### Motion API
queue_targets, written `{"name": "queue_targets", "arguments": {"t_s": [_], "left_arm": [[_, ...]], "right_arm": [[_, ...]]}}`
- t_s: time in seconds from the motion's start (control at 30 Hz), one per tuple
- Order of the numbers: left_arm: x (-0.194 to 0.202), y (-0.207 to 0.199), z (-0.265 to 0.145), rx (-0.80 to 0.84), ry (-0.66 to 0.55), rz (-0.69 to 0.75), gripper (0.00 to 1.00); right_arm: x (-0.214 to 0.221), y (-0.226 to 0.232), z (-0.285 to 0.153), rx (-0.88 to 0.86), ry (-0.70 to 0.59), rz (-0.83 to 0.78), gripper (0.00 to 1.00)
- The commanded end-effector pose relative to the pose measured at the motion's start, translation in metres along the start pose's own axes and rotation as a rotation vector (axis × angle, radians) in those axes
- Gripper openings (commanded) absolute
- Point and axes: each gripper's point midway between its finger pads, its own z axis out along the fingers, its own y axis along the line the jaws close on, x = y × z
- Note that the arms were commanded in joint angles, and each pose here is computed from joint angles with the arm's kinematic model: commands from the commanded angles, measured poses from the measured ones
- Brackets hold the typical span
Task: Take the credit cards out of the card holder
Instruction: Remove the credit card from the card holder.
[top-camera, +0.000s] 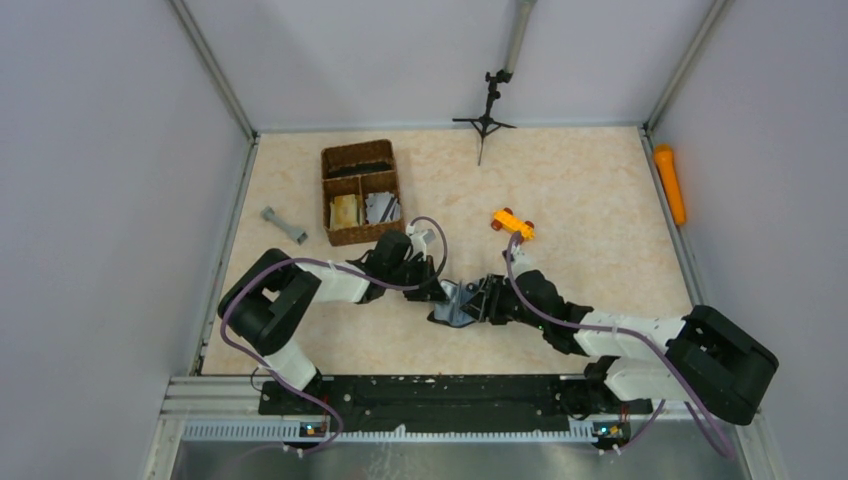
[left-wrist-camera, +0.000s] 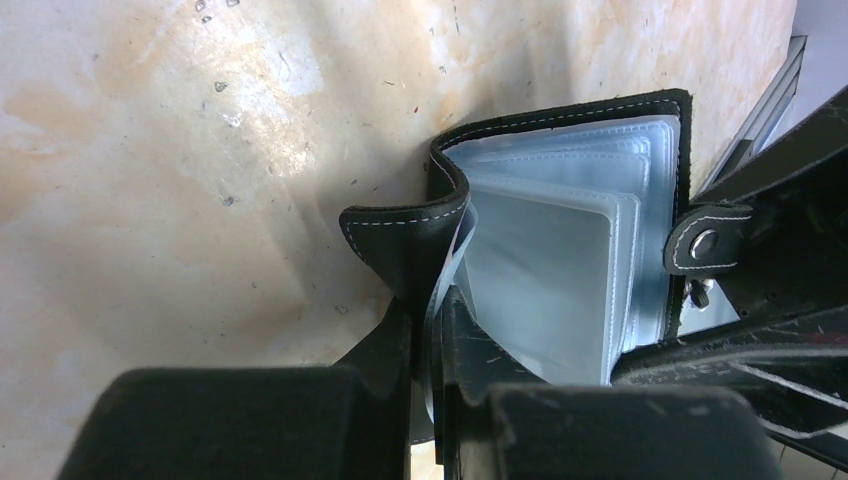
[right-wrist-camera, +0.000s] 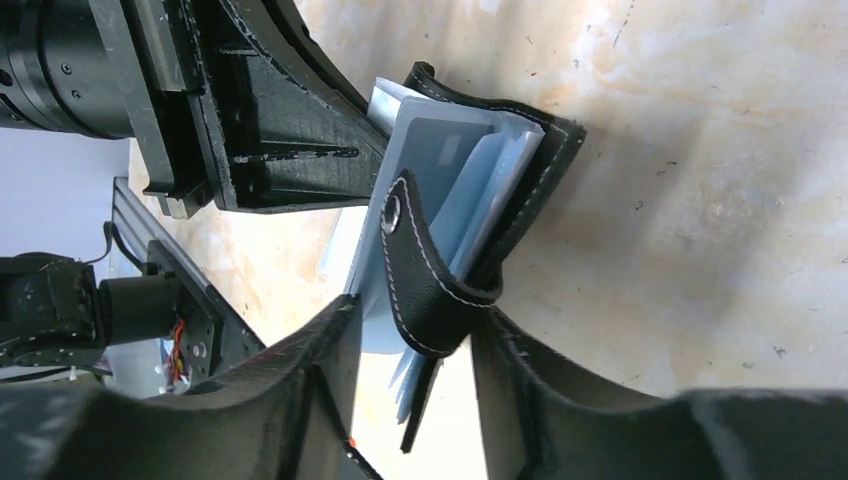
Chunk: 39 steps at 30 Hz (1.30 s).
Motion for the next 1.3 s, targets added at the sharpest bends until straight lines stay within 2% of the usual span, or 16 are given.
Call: {"name": "queue_targets", "arguments": {"t_s": [0.0, 0.07, 0.17, 0.7, 0.83, 0.97, 1.17, 1.27], "left_arm": [[0.0202, 0.0140, 0.0037, -0.050, 0.057, -0.017, 0.02], [0.0206, 0.0141, 0.0037, -0.051, 0.058, -0.018, 0.02], [0.0207, 0.0142, 0.0039, -0.052, 0.058, -0.016, 0.02], [0.0211, 0.0149, 0.0029, -0.057, 0.062, -0.015, 0.02], [0.0209, 0.0144, 0.0028, -0.056, 0.061, -0.016, 0.01], [0.0208, 0.0144, 0.0028, -0.056, 0.061, -0.016, 0.01], [0.0206, 0.0141, 0.0033, -0.054, 0.062, -0.016, 0.01], [0.0211, 0.0147, 0.0034, -0.056, 0.063, -0.017, 0.01]], "right_arm": [[-0.0135, 0.0136, 0.0013, -0.036, -0.046, 0.003, 0.48], [-0.0144, 0.0147, -0.0008, -0.051, -0.061, 0.009, 0.53], [-0.0147, 0.0147, -0.0028, -0.058, -0.072, 0.018, 0.56], [-0.0145, 0.0169, -0.0031, -0.076, -0.075, 0.031, 0.56], [-0.0137, 0.0166, -0.0028, -0.076, -0.072, 0.032, 0.51], [-0.0140, 0.0177, -0.0027, -0.080, -0.072, 0.033, 0.35], [-0.0155, 0.0211, -0.0045, -0.097, -0.081, 0.032, 0.34], [-0.0158, 0.0200, -0.0044, -0.092, -0.082, 0.030, 0.29]]}}
